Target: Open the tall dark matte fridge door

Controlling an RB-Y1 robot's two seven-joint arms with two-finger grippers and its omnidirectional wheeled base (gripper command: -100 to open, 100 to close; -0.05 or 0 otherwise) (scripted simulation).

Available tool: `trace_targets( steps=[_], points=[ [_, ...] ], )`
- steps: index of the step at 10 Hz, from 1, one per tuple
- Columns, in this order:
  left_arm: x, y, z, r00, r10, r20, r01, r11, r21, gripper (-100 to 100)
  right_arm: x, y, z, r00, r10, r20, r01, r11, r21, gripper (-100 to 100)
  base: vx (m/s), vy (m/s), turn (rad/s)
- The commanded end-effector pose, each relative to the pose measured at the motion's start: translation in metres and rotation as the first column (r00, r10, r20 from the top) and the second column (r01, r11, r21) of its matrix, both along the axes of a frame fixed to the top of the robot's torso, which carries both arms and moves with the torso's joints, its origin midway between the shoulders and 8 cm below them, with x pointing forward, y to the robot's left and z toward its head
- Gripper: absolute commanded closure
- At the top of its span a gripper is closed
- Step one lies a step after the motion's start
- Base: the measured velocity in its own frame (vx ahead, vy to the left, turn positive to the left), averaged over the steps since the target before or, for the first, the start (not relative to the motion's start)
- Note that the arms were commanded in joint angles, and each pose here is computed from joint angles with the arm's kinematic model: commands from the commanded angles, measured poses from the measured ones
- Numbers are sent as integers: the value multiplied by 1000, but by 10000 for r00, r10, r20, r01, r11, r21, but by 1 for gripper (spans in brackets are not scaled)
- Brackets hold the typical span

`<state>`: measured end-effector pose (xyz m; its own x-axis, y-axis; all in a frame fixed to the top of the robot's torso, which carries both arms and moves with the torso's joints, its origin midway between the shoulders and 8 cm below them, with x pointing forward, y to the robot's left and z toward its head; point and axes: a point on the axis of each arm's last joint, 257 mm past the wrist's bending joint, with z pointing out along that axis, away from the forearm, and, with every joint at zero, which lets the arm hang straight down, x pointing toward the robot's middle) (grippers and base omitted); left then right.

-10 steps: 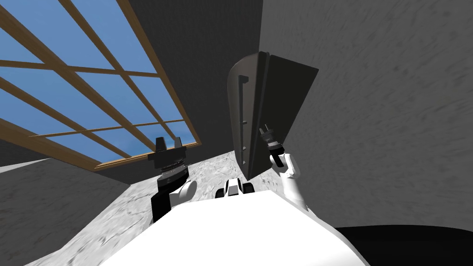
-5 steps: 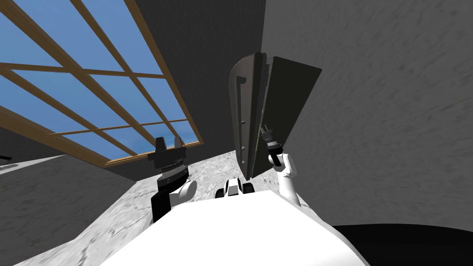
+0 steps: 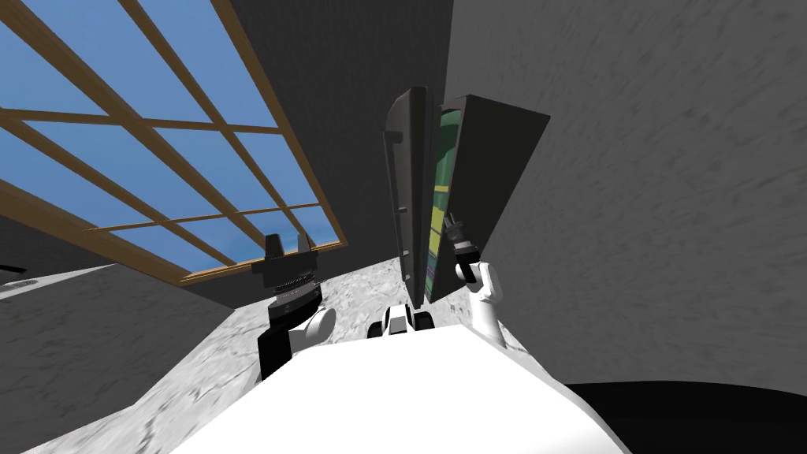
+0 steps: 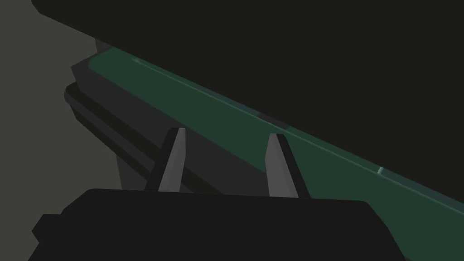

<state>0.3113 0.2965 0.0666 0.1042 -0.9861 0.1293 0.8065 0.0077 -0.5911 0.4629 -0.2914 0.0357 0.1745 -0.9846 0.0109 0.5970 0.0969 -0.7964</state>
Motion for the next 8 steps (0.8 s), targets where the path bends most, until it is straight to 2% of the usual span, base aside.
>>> trace_targets(
  steps=[1,4,8],
  points=[
    [0,0,0,10000,-3,4,3,10000,-2,0,3,21,3,9990,382,212,-384,9992,80,-100,45,63,169],
    [0,0,0,10000,0,2,0,10000,-1,0,3,22,1,9993,287,220,-294,9991,303,-100,21,50,29],
    [0,0,0,10000,0,0,0,10000,0,0,13,15,24,9991,368,218,-374,9990,238,-100,30,41,-18]
  ],
)
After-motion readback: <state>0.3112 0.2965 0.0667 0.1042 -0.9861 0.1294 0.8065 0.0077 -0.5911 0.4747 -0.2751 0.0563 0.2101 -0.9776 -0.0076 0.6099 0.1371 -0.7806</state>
